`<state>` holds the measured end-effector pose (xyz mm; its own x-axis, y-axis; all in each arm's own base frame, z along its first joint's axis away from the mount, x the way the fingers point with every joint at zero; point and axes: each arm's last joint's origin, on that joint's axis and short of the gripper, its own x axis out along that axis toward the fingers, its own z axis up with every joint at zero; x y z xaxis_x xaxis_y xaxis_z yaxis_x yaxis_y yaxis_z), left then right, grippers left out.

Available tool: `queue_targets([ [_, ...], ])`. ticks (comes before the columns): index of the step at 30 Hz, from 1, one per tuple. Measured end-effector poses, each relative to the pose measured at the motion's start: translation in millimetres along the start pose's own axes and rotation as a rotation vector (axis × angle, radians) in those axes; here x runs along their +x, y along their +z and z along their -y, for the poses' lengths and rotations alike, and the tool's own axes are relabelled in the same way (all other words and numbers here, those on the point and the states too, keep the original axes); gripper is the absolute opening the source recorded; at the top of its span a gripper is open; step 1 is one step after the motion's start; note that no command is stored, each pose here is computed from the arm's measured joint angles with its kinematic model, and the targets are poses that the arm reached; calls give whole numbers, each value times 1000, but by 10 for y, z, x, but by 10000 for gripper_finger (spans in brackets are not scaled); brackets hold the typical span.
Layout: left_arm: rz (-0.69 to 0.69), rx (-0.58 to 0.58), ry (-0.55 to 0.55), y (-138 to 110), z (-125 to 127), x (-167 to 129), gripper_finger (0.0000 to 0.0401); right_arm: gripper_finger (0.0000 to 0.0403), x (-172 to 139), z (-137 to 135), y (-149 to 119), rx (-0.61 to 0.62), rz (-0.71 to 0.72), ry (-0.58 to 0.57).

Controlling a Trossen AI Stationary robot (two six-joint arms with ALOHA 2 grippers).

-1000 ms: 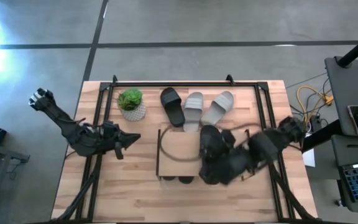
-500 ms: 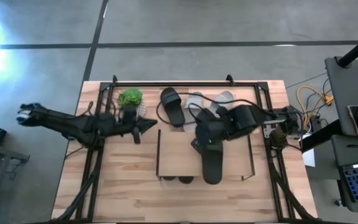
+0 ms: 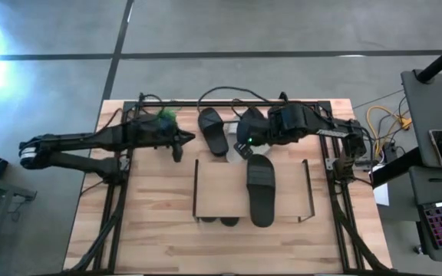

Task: Pick and place slides into the shelf
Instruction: Put the black slide on the shelf

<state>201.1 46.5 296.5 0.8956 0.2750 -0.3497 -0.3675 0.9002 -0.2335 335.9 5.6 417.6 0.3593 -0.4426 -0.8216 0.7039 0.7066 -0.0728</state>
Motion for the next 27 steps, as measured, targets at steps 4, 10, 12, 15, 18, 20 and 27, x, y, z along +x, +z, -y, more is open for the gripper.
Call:
queue_targets([
  [4, -58, 238, 125, 167, 26, 157, 52, 41, 21, 70, 46, 26, -2, -8],
  [10, -136, 387, 252, 405, 33, 568, 146, 116, -34, 140, 62, -27, 38, -38],
  [12, -194, 393, 270, 463, 18, 731, 168, 139, -87, 190, 50, -53, 58, -51],
  [15, -314, 412, 348, 487, -14, 999, 185, 167, -209, 355, 21, -37, 80, -53],
  [18, -439, 450, 451, 522, -44, 1222, 189, 188, -385, 594, -39, 14, 106, -42],
  [20, -513, 456, 471, 569, -60, 1339, 189, 197, -504, 752, -111, 51, 123, -34],
  [27, -716, 391, 488, 604, -158, 1728, 189, 205, -683, 1136, -415, 177, 176, -75],
])
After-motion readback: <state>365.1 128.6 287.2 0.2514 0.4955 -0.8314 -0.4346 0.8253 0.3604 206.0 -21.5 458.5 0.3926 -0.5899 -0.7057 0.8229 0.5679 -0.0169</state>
